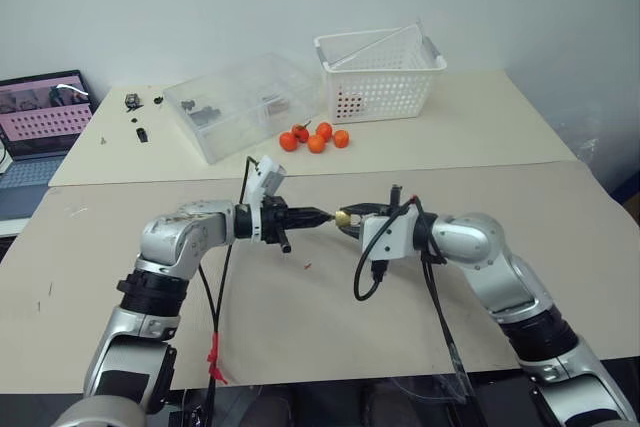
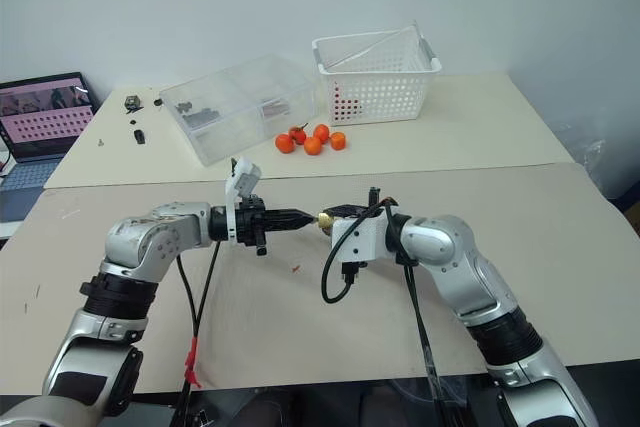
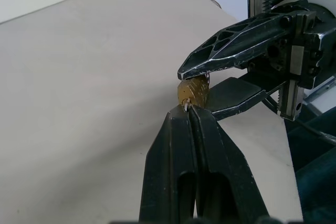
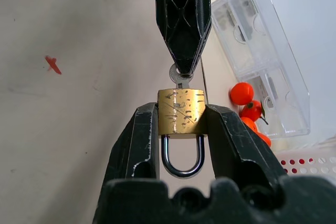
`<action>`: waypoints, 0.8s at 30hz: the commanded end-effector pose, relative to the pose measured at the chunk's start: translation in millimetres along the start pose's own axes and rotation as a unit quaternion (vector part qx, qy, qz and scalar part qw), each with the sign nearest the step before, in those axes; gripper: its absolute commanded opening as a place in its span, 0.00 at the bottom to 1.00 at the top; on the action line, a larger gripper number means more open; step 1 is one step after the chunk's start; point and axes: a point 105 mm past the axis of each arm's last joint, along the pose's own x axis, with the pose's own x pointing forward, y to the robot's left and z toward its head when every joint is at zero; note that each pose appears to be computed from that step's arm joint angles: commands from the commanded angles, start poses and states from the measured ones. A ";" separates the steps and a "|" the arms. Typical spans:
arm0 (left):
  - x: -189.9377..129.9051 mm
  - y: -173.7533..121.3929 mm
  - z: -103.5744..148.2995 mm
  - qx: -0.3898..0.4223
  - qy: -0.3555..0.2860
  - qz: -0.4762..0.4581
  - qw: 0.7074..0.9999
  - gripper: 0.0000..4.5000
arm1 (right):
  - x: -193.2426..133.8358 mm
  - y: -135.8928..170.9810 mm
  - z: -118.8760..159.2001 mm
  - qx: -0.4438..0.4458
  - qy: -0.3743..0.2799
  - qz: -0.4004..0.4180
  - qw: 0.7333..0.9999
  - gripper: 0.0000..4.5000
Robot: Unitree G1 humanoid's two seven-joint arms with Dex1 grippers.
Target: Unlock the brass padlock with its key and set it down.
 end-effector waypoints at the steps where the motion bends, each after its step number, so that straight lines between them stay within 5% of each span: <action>1: -1.6 14.6 24.5 0.128 -0.005 0.049 0.991 0.00 | -4.1 -15.7 20.0 -0.022 -0.032 -0.023 0.999 0.21; 16: 6.2 36.8 57.6 0.353 -0.043 0.121 0.927 0.00 | -3.3 -18.9 24.6 -0.017 -0.036 -0.027 0.999 0.21; 23: 6.0 48.4 33.4 0.211 -0.020 0.111 0.971 0.00 | -3.0 -20.9 25.1 -0.016 -0.037 -0.029 0.999 0.21; 24: 5.7 48.0 32.7 0.199 -0.023 0.110 0.974 0.07 | -3.2 -21.1 25.1 -0.016 -0.037 -0.030 0.999 0.21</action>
